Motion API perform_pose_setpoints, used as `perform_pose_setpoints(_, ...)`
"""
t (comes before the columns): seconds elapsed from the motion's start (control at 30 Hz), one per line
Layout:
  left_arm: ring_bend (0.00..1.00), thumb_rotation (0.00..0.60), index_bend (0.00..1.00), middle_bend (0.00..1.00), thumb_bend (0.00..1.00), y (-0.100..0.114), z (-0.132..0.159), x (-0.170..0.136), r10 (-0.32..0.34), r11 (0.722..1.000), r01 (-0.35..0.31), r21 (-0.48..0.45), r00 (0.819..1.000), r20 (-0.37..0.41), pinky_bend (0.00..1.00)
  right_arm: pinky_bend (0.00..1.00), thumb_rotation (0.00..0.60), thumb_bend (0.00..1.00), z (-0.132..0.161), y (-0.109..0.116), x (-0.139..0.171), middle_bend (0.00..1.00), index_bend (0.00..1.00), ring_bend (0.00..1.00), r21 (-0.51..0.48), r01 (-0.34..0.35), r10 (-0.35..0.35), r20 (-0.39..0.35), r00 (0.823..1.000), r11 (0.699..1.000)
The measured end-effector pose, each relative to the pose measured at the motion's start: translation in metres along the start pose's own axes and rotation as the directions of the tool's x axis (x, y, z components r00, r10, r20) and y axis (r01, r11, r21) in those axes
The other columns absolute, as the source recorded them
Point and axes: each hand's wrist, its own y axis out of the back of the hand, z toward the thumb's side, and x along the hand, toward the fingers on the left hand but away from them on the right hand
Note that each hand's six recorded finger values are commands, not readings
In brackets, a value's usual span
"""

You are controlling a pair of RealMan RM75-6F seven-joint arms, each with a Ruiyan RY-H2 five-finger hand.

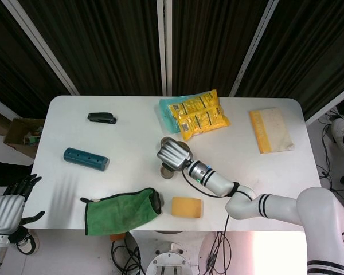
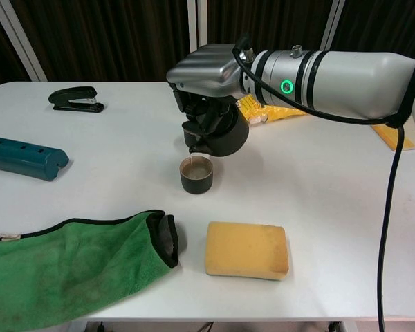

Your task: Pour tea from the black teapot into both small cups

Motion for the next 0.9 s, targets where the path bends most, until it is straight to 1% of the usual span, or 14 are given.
perform_pose_setpoints(0.2,0.11,0.600,0.16,0.12,0.07,0.001,0.000,0.000,0.002,1.000,-0.002,0.003,1.000,-0.001,0.22,0.56,0.570,0.46,-0.003,0.005,0.003,1.00,1.00,1.00,-0.072,0.018,-0.017,0.014,1.000,0.997)
perform_pose_setpoints(0.43,0.11,0.600,0.16,0.12,0.07,0.000,0.001,0.000,-0.001,1.000,0.001,0.004,1.000,0.001,0.22,0.57,0.570,0.46,-0.015,0.023,0.008,1.00,1.00,1.00,-0.150,0.070,-0.064,0.042,0.997,0.986)
perform_pose_setpoints(0.6,0.11,0.600,0.16,0.12,0.07,0.000,0.002,0.001,-0.002,1.000,0.002,0.004,1.000,0.003,0.22,0.57,0.571,0.46,-0.024,0.031,0.007,1.00,1.00,1.00,-0.155,0.088,-0.079,0.062,0.995,0.984)
perform_pose_setpoints(0.9,0.11,0.600,0.16,0.12,0.07,0.000,0.001,0.001,-0.007,1.000,0.007,0.005,1.000,-0.001,0.22,0.57,0.589,0.46,-0.050,0.029,0.000,1.00,1.00,1.00,-0.164,0.084,-0.063,0.128,0.990,0.983)
